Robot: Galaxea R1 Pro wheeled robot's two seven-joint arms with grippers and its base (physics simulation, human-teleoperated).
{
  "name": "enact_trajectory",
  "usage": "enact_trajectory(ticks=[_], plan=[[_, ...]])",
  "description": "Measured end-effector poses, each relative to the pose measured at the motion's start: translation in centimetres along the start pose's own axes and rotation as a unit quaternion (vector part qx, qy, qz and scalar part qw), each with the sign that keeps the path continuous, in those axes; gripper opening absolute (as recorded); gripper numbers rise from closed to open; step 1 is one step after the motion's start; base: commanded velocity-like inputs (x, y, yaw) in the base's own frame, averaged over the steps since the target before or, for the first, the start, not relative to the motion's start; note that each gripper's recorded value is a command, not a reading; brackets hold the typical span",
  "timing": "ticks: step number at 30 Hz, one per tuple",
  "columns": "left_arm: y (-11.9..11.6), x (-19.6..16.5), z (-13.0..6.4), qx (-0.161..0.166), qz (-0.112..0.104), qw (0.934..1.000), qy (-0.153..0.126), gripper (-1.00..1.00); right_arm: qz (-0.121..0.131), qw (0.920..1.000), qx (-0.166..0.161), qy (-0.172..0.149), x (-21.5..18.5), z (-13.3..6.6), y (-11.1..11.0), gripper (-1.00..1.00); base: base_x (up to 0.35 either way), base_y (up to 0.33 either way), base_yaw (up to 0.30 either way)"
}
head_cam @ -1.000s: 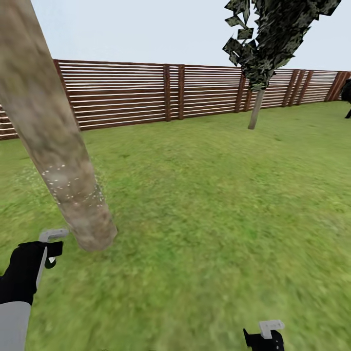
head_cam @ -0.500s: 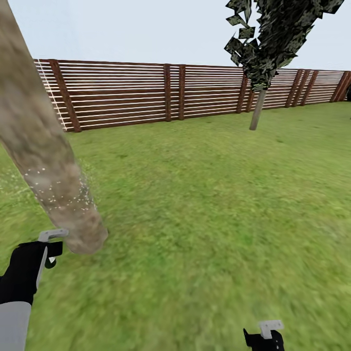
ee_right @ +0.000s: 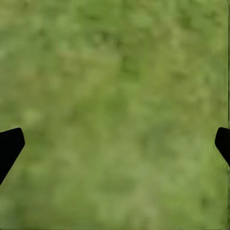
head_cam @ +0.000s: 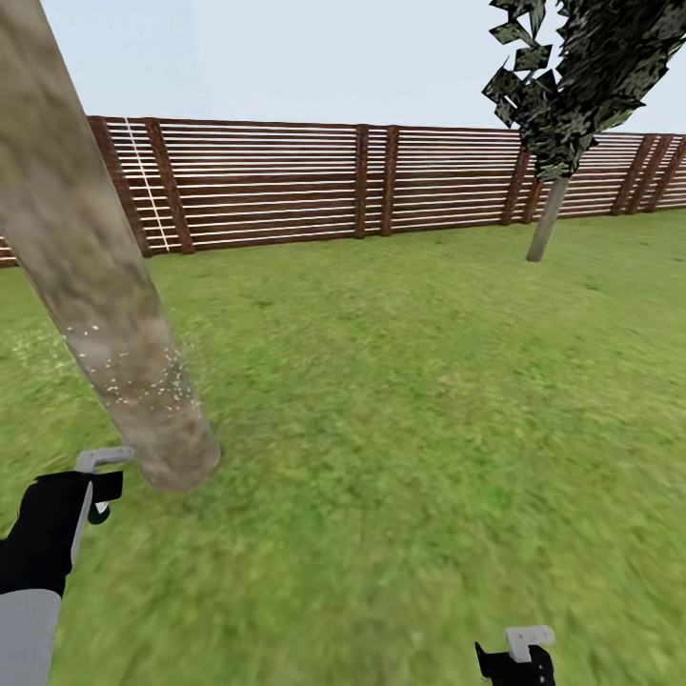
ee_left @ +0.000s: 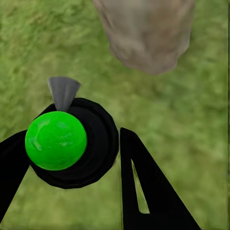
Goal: In the garden, pick up the pesticide atomizer on the floor and spray pesticide onto both trees until each tree trunk is fully covered.
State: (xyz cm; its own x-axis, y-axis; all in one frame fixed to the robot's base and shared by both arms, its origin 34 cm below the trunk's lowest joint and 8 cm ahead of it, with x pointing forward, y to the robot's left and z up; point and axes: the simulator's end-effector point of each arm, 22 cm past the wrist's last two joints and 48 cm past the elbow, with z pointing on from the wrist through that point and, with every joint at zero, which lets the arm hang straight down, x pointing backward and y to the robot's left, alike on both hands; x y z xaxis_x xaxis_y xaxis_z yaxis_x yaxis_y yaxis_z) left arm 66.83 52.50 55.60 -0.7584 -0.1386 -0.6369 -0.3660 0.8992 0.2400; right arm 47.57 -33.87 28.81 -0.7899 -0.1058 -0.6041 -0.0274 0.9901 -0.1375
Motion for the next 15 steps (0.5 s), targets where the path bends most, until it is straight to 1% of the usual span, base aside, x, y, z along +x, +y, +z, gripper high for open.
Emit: enact_trajectory(ticks=[8,11,15], plan=[[-0.04,0.05,0.0,0.0,0.001,1.0,0.0,-1.0,0.0,1.0,0.0,0.0,0.0,0.0,0.01,1.0,0.21,-0.216,0.009],[0.03,0.08,0.0,0.0,0.0,1.0,0.001,-1.0,0.0,1.0,0.0,0.0,0.0,0.0,0.04,1.0,0.241,-0.181,0.241],[0.04,0.09,-0.01,0.0,-0.001,1.0,0.001,-1.0,0.0,1.0,0.0,0.0,0.0,-0.01,0.05,1.0,0.291,-0.115,0.276]])
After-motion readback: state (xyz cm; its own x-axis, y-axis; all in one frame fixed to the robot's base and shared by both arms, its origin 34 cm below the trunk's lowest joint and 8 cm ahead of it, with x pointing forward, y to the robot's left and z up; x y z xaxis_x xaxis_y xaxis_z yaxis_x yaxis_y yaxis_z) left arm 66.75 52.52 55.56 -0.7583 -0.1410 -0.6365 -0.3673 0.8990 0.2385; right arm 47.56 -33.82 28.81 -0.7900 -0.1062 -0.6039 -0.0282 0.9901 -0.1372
